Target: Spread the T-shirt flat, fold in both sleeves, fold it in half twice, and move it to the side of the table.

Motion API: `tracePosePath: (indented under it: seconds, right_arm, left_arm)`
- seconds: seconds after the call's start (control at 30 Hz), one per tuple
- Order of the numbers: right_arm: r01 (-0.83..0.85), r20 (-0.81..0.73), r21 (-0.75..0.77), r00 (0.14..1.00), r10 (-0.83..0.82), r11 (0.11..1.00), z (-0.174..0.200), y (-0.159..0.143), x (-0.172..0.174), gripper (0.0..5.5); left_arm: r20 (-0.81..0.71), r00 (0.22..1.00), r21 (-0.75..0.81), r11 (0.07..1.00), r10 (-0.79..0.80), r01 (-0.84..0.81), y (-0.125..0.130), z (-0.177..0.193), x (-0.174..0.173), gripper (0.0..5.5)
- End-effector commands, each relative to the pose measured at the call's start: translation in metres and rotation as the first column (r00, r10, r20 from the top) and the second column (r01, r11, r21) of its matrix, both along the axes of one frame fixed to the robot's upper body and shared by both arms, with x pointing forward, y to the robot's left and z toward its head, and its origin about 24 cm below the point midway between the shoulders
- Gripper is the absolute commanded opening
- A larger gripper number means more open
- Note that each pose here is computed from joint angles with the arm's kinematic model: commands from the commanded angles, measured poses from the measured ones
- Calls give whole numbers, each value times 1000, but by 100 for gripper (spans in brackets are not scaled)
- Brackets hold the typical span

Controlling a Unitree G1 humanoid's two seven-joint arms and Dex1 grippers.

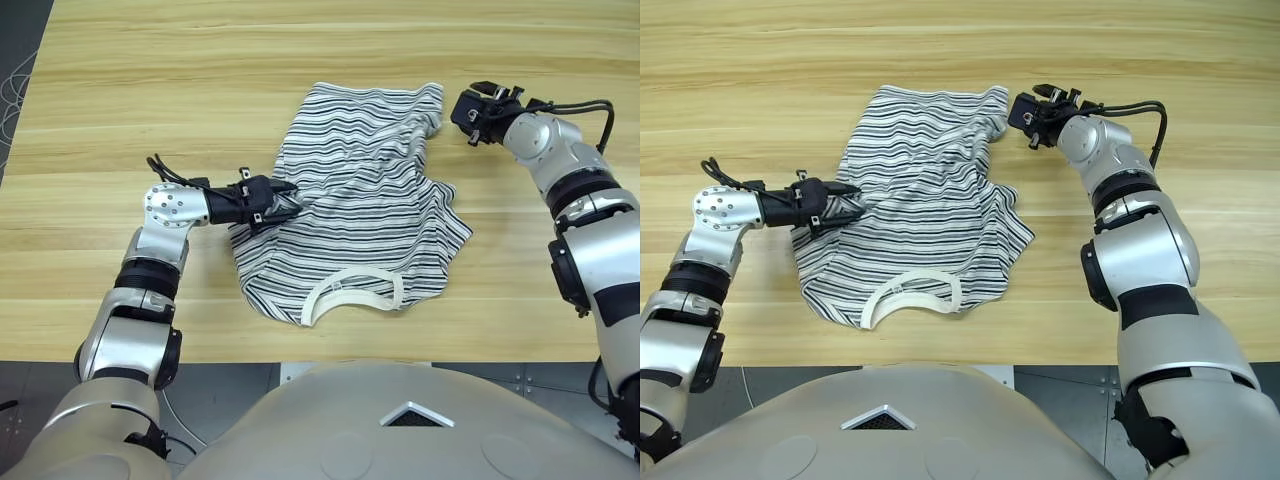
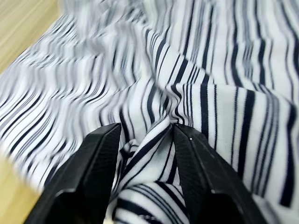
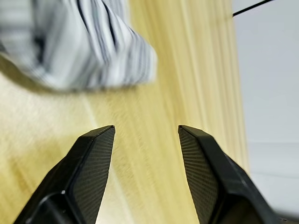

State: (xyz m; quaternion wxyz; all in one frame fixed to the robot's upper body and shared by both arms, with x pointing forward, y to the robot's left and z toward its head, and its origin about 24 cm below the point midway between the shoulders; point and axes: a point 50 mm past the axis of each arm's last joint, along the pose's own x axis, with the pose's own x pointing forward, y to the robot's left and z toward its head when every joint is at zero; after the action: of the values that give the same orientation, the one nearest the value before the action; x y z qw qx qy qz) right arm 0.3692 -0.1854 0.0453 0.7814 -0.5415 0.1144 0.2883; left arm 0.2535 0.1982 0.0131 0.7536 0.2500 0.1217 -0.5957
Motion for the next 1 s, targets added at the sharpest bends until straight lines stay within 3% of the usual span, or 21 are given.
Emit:
tracePosePath:
  seconds: [0.03, 0.2, 0.3, 0.4, 0.5, 0.73, 0.83, 1.0]
  right_arm:
    - [-63, 71, -47, 995, 66, 997, 27, 5, 13, 251]
    - [-142, 43, -59, 989, 145, 988, 31, 4, 10, 251]
    - [-226, -77, 140, 968, 239, 964, 24, 7, -5, 251]
    - [-275, -226, 413, 892, 390, 868, 17, 7, -37, 251]
    - [-308, -233, 551, 836, 498, 775, 32, 13, -69, 251]
    - [-323, -258, 573, 801, 540, 753, 51, 22, -105, 251]
    - [-312, -267, 579, 801, 536, 754, 58, 24, -115, 251]
    - [-278, -314, 543, 808, 498, 793, 50, 18, -128, 251]
  left_arm:
    - [46, 994, -14, 995, -96, 97, -15, 28, -7, 206]
    - [108, 989, 2, 995, -101, 102, -21, 53, -3, 206]
    - [146, 989, -3, 1000, -9, 10, -15, 59, 20, 206]
    - [177, 979, -18, 995, 98, -96, -14, 60, 49, 206]
    - [164, 975, -11, 989, 149, -150, -24, 50, 72, 206]
    - [108, 961, 96, 959, 256, -267, -46, 20, 93, 206]
    - [124, 935, 170, 922, 331, -349, -37, 11, 95, 206]
    - [152, 880, 294, 829, 451, -476, 2, -6, 86, 206]
